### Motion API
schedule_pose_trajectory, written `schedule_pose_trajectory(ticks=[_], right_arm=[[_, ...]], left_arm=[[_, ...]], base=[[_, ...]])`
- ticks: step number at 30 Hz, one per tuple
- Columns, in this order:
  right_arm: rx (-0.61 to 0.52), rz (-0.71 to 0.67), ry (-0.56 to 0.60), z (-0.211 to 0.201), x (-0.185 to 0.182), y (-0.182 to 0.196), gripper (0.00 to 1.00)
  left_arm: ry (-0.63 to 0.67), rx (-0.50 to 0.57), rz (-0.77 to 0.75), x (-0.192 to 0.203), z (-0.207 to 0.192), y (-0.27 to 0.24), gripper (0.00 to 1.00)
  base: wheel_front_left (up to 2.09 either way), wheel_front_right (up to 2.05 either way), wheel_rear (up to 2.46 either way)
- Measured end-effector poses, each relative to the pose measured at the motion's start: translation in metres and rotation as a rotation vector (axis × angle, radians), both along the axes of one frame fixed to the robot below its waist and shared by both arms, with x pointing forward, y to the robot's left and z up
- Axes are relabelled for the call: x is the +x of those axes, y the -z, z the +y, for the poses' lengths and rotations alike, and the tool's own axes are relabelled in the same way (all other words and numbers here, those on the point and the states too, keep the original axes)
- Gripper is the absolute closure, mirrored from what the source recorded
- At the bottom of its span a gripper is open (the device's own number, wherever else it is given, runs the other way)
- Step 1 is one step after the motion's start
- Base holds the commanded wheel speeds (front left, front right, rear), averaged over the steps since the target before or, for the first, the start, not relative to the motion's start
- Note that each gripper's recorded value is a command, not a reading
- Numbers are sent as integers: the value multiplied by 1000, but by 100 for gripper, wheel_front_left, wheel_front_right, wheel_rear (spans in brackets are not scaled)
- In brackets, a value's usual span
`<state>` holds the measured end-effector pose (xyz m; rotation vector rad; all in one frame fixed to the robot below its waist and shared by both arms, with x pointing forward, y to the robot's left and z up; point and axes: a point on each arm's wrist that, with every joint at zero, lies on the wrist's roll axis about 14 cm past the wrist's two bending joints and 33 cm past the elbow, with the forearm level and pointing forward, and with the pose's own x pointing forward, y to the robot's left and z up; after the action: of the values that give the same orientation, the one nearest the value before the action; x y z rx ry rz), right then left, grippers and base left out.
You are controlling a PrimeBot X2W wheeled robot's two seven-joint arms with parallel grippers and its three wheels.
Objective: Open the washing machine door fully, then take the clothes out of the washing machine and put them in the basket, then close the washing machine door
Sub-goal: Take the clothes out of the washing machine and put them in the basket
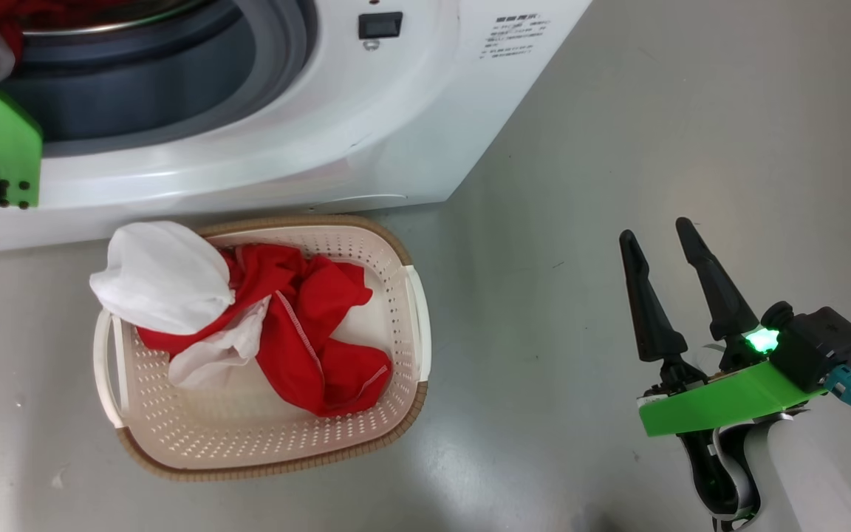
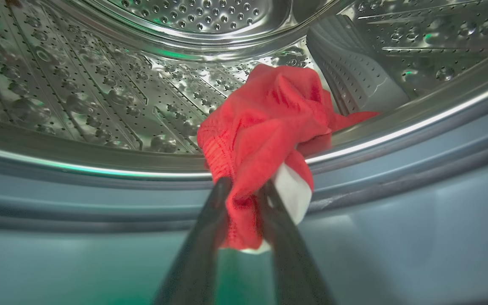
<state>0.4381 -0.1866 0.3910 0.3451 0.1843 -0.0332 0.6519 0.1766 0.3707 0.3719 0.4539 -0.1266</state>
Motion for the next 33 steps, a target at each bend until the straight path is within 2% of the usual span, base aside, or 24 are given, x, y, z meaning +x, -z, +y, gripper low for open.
schedule_pose_trajectory(ticks=[8,14,18,23,33], right_arm=[[2,-12,-1,0,1,-4,0],[8,-35,-5,3,4,-12,0],[9,-48,-6,4,4,-17,0],[11,-69,-11,6,6,-24,0],[-2,-72,-20,9,-5,-30,0]], left_arm=[[17,-37,-69,3,-2,-16,100],[-11,-220,-137,-1,-19,-37,100],[-1,-285,-157,-9,-28,-44,100],[-4,-392,-270,-21,-33,-70,100],[-79,-528,-441,-65,-16,-108,100]], base=[[0,0,0],[0,0,0],[0,0,0],[0,0,0],[0,0,0]])
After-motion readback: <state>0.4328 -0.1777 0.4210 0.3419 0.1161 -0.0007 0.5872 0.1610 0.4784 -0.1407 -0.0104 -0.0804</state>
